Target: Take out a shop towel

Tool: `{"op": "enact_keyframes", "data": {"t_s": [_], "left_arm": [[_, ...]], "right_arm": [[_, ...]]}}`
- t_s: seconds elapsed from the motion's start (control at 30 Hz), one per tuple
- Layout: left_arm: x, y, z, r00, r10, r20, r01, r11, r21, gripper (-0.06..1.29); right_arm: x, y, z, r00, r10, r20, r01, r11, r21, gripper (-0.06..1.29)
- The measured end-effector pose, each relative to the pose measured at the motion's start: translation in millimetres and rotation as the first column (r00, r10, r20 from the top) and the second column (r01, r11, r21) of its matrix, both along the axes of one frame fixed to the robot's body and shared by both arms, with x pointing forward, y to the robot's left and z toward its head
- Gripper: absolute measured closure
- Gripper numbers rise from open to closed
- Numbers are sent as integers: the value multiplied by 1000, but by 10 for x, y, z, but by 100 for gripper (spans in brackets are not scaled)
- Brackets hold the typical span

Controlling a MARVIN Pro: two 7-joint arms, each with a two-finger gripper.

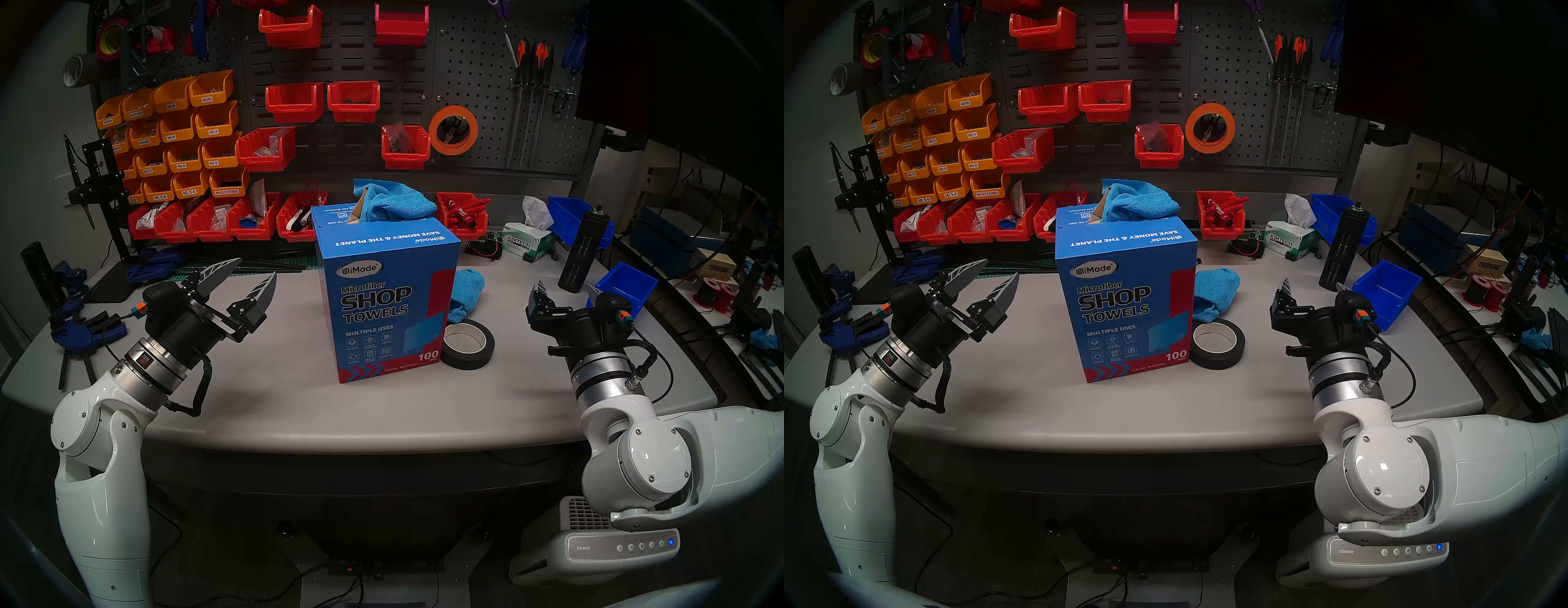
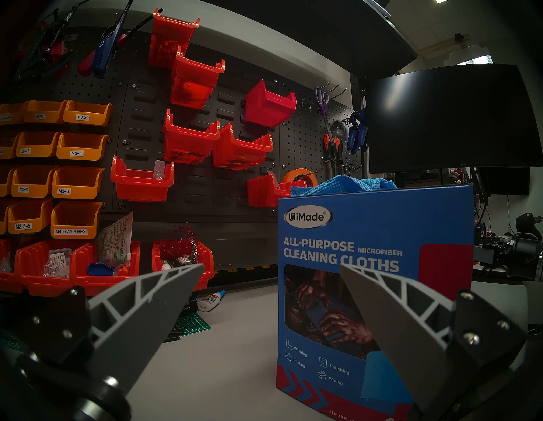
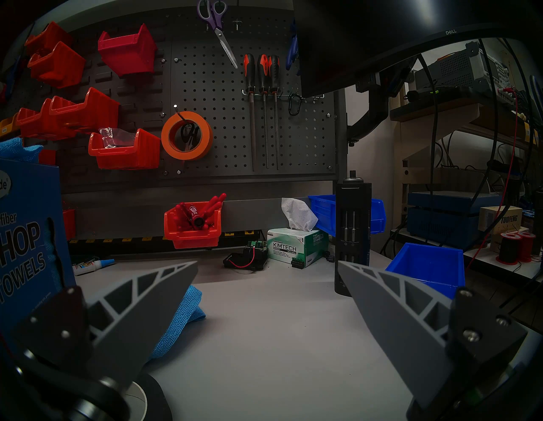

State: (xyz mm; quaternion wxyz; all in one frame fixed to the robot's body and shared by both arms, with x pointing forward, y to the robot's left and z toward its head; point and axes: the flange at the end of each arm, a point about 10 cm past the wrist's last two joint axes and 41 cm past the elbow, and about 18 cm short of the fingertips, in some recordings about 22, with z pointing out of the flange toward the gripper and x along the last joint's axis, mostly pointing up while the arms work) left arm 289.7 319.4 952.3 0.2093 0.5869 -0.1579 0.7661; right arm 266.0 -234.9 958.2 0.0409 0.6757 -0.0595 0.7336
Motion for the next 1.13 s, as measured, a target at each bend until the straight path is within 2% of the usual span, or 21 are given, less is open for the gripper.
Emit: {"op": "enact_keyframes", "data": {"t_s": [1.13], "left_arm": [[0, 0, 1, 1000, 0, 0, 0, 1000, 0, -2]], "right_arm": [[0, 0, 0, 1000, 0, 0, 0, 1000, 0, -2]]}}
